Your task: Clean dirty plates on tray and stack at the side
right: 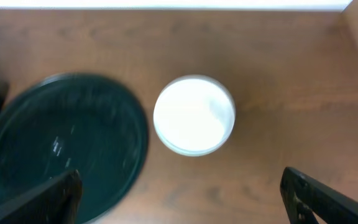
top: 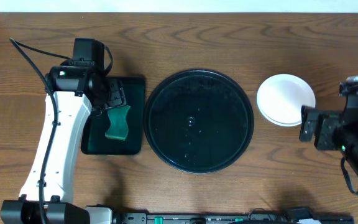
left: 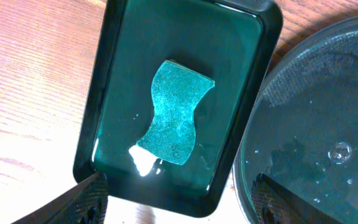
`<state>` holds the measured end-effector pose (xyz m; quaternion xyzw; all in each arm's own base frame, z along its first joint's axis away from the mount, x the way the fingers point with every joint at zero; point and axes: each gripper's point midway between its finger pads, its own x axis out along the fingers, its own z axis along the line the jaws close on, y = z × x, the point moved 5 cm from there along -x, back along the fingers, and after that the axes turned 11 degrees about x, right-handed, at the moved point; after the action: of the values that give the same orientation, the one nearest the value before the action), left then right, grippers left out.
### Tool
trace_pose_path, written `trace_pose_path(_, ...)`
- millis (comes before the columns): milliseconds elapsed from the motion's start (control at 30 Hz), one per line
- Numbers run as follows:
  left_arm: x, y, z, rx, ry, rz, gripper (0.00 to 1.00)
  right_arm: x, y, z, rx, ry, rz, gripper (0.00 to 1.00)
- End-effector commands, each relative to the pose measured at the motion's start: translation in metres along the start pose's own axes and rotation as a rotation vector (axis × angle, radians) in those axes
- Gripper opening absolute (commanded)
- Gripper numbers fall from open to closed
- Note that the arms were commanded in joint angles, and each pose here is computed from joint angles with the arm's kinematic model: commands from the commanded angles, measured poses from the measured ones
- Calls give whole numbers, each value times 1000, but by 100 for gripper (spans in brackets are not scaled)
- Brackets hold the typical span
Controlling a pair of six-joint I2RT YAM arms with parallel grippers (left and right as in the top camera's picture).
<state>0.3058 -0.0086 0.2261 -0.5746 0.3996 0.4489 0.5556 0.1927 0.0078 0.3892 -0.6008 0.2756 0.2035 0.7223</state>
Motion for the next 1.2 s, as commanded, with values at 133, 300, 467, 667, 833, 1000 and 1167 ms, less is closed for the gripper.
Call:
trace_pose_path(133,-1,-2,-1,-9,7,-1,75,42,16,-8,-23,-19,-195,99)
trace_pose_path(300,-1,-2,-1,-9,7,-1,75,69,46,-19,-24,-34,-371,99)
trace_pose_path(467,-1,-2,-1,-9,7,-1,75,92,90,-34,-20,-24,-470,99)
trace_pose_path(667,-1,-2,-1,-9,7,-1,75,118,130,-33,-35,-111,-571,99)
trace_pose_path(833,-1,-2,-1,-9,7,-1,75,137,155,-29,-55,-187,-603,99)
trace_pose_path(1000,-1,-2,-1,-9,7,-1,75,147,170,-25,-73,-242,-603,99)
trace_pose_path(1167,-1,-2,-1,-9,7,-1,75,148,169,-26,-83,-237,-606,99)
